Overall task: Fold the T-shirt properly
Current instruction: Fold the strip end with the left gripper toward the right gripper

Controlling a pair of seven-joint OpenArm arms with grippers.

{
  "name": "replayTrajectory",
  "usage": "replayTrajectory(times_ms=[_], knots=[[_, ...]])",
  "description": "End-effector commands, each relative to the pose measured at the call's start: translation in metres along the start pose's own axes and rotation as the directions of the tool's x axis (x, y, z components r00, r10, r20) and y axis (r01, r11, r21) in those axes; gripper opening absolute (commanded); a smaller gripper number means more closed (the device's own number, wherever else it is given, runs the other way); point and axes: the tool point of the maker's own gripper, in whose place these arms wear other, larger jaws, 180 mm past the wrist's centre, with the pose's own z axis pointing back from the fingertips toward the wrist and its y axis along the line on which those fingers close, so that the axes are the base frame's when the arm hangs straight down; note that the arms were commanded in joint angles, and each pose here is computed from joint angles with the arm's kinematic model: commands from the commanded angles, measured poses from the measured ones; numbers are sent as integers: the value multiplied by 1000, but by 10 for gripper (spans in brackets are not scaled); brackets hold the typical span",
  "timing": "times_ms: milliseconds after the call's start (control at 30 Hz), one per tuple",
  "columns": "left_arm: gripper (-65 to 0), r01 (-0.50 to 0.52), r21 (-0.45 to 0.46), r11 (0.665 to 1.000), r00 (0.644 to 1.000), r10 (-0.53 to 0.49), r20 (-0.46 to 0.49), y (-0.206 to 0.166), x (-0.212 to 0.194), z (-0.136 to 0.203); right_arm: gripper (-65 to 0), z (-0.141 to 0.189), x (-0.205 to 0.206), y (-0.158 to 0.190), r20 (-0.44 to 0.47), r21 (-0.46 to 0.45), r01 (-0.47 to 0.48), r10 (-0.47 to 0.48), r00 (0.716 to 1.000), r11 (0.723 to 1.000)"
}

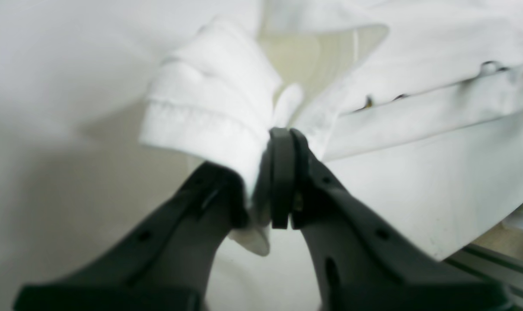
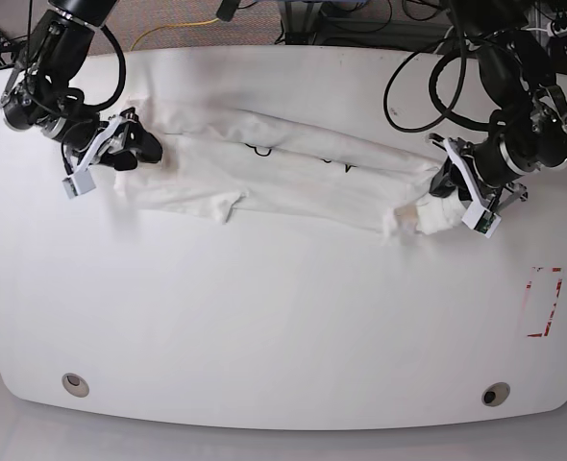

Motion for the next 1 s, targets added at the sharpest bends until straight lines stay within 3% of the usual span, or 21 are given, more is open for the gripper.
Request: replayTrajectory(times_ms=[0, 300, 567, 967], knots=[[-611, 61, -23, 998, 997, -60, 42, -8, 19, -2, -295, -10, 2, 6, 13, 21, 7, -7, 1000, 1000], [-610, 68, -61, 996, 997, -65, 50, -32, 30, -19, -295, -26, -27, -20, -57, -76, 74, -79, 995, 994], [-610, 67, -88, 994, 996, -62, 57, -56, 43, -34, -295, -25, -25, -27, -63, -85, 75, -81, 995, 994], [-607, 171, -167, 971, 985, -167, 38, -110, 51, -55, -295, -33, -24, -17, -78, -53, 51, -55, 995, 997]])
